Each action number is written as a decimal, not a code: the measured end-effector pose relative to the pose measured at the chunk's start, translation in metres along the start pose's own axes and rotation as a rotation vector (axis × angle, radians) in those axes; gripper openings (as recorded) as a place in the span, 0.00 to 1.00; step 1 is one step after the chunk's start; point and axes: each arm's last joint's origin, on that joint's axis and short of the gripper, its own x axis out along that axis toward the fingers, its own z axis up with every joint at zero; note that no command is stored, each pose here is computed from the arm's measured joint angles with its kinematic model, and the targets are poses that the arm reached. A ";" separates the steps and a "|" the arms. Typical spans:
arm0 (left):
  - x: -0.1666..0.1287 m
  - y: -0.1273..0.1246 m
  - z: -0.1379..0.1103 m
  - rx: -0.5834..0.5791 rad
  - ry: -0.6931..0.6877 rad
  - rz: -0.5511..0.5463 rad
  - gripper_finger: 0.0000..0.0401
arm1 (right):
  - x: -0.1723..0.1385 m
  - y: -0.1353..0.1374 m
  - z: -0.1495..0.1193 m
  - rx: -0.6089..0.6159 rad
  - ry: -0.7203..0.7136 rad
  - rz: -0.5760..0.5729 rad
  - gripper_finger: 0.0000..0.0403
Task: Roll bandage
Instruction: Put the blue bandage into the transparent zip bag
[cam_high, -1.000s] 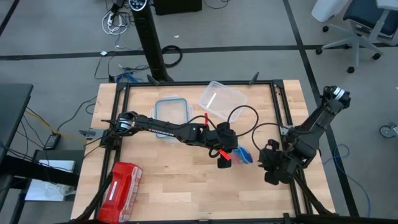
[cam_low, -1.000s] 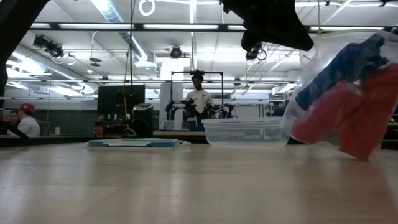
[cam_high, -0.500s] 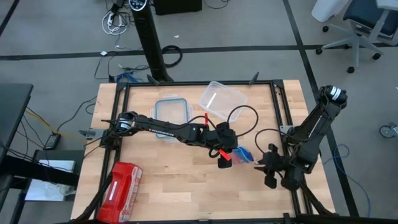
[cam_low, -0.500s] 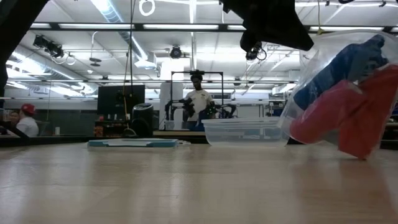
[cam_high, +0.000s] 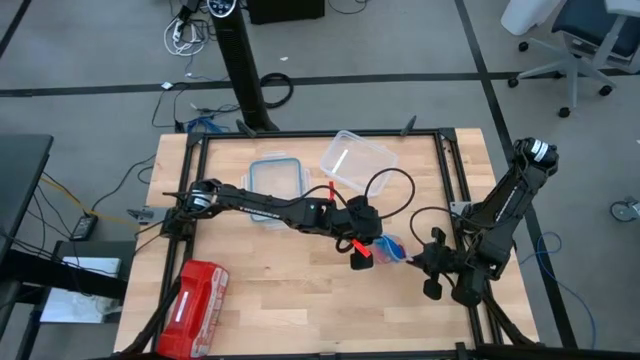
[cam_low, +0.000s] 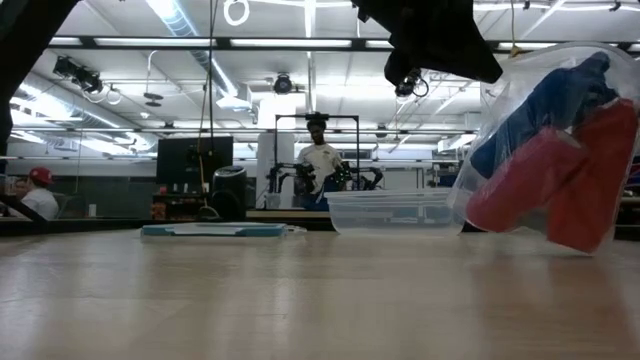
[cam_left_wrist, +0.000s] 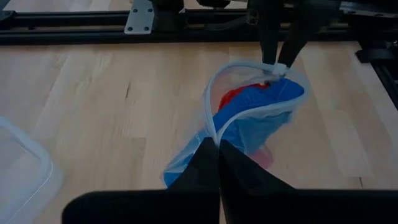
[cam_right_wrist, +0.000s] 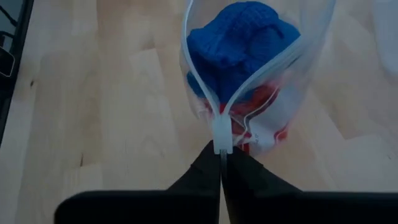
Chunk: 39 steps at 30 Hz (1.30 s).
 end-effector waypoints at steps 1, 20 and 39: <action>0.000 0.000 0.000 0.001 0.005 0.000 0.00 | 0.000 0.000 0.000 0.000 -0.001 0.000 0.02; -0.003 -0.003 -0.002 0.016 0.057 -0.043 0.00 | -0.038 0.000 0.057 -0.100 0.375 0.061 0.00; -0.029 0.002 0.028 0.084 0.064 -0.021 0.00 | -0.070 -0.018 0.122 -0.215 0.373 0.004 0.00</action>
